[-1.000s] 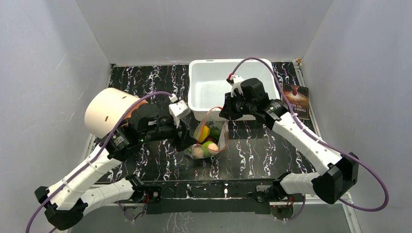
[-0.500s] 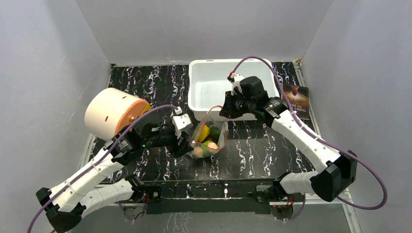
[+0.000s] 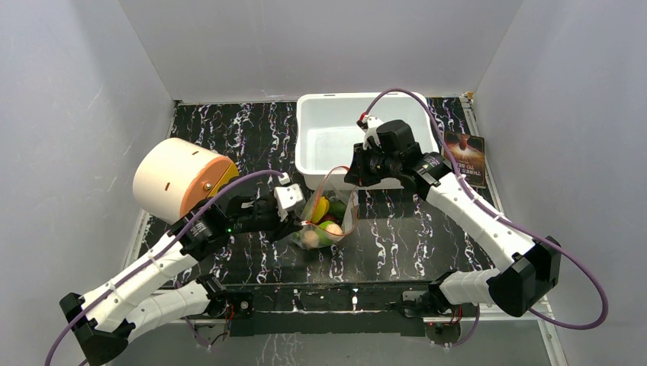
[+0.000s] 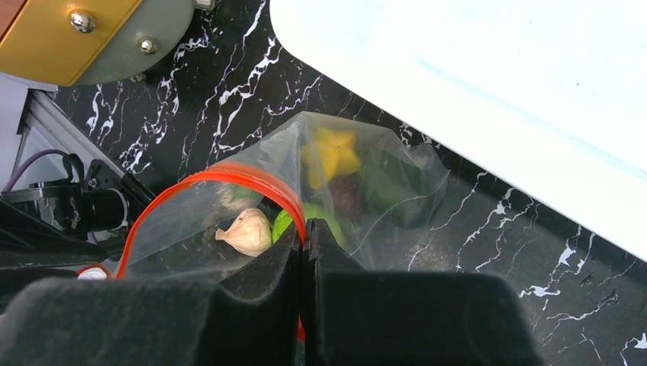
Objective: Place the food in the zip-top bag and seal the zipper
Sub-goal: Zip the zipper food storage bag at the center of the board.
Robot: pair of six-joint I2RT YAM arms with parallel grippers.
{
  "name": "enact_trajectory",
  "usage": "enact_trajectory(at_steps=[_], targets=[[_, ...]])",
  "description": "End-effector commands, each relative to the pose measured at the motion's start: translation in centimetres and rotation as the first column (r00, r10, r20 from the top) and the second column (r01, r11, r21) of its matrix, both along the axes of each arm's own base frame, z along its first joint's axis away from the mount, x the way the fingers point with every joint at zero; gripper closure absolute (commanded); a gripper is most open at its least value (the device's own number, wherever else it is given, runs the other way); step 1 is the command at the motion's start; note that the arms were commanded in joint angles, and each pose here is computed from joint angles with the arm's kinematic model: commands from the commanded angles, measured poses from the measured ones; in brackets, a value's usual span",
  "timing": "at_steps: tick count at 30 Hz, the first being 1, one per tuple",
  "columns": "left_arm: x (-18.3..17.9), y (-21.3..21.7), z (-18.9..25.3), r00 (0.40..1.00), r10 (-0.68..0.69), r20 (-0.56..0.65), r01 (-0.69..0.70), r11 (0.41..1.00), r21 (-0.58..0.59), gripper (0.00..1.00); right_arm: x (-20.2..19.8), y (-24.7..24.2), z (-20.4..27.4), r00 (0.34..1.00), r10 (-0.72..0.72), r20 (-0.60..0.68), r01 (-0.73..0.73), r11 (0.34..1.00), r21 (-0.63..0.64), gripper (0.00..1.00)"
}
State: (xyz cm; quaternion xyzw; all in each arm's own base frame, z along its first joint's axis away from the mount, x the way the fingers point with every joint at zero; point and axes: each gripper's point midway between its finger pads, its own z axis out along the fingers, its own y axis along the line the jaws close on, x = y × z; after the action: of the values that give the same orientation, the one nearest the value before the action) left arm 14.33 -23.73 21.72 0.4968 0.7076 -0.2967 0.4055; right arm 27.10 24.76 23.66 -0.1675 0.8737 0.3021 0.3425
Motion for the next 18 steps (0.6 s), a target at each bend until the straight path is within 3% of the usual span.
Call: enact_trajectory(at_steps=[1, 2, 3, 5, 12, 18], targets=[[0.1, -0.6, 0.9, 0.998, -0.042, 0.046, 0.044, 0.999, -0.032, 0.91, 0.0, 0.2, 2.4, 0.998, 0.004, 0.055, -0.007, 0.999, 0.053, 1.00], [0.2, -0.6, 1.0, 0.998, -0.039, 0.050, 0.040, 0.999, -0.030, 0.99, -0.1, 0.1, 2.4, 0.998, 0.009, 0.059, -0.012, 0.999, 0.048, 1.00], [0.2, -0.6, 1.2, 0.998, -0.037, 0.054, 0.039, 0.999, -0.033, 1.00, -0.3, 0.0, 2.4, 0.998, 0.016, 0.065, -0.019, 0.999, 0.041, 1.00], [0.1, -0.6, 1.9, 0.997, -0.033, 0.066, 0.037, 0.998, -0.051, 1.00, -0.5, -0.3, 2.5, 0.995, 0.041, 0.086, -0.042, 0.999, 0.015, 0.96], [-0.5, -0.7, 4.4, 0.999, 0.001, 0.044, 0.005, 0.989, -0.149, 1.00, -2.0, -0.3, 6.1, 0.947, 0.186, 0.264, -0.194, 0.981, 0.007, 0.62], [-1.4, 0.1, 4.6, 0.999, 0.037, 0.020, -0.032, 0.976, -0.216, 1.00, -3.6, 0.5, 9.7, 0.864, 0.251, 0.436, -0.311, 0.948, 0.070, 0.48]])
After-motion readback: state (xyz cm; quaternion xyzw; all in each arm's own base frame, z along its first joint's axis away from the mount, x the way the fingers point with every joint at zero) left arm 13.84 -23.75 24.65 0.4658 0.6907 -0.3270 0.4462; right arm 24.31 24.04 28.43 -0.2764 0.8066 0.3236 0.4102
